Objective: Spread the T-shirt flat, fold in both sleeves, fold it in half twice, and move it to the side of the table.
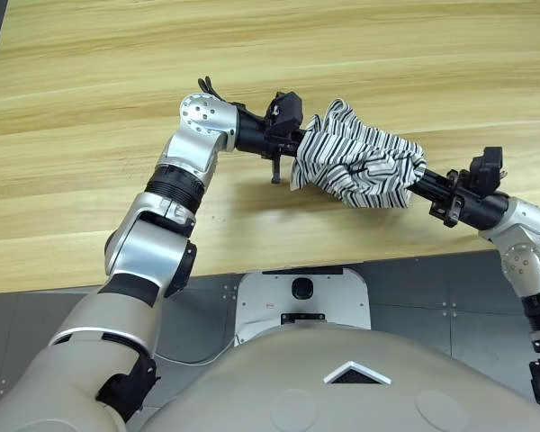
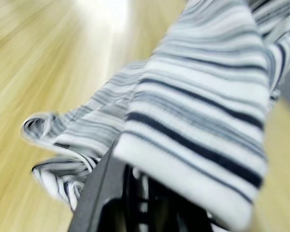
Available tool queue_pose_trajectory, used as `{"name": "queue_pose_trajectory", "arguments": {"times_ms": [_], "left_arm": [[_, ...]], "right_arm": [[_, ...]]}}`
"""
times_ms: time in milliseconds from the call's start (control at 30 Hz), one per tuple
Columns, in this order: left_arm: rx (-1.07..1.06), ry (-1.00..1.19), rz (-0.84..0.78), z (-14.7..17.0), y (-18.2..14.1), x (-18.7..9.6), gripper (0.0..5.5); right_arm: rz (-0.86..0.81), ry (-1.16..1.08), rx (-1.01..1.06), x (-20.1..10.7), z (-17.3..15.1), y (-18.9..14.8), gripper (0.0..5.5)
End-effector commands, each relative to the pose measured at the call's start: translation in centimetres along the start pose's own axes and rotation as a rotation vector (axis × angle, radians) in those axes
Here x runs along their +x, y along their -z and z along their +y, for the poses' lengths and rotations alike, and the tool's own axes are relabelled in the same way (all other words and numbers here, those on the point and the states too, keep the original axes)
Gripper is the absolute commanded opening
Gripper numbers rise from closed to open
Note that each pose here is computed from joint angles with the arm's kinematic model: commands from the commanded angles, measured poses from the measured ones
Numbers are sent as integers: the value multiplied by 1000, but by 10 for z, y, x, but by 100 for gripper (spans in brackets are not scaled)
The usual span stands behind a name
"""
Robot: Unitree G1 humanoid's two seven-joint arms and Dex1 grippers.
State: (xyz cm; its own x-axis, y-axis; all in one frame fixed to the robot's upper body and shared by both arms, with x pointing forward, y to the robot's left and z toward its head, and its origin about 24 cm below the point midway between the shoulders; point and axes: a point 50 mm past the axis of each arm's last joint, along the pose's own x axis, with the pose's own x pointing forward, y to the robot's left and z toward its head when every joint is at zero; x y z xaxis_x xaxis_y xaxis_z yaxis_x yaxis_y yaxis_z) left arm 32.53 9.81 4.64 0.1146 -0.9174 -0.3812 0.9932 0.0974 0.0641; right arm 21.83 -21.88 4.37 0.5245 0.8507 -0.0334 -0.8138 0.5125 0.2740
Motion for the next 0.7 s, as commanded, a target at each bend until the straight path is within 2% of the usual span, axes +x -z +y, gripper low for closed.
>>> {"name": "queue_pose_trajectory", "arguments": {"times_ms": [33,167,433,700], "left_arm": [[42,-61,32,8,-6,9,13],[37,-116,81,10,0,12,13],[-25,-254,-37,28,-16,6,13],[-95,-614,-47,52,-22,0,13]], "right_arm": [[119,129,-26,-5,-13,14,10],[191,230,-23,-6,-21,21,10],[234,400,26,-10,-37,27,10],[193,508,123,-10,-43,35,10]]}}
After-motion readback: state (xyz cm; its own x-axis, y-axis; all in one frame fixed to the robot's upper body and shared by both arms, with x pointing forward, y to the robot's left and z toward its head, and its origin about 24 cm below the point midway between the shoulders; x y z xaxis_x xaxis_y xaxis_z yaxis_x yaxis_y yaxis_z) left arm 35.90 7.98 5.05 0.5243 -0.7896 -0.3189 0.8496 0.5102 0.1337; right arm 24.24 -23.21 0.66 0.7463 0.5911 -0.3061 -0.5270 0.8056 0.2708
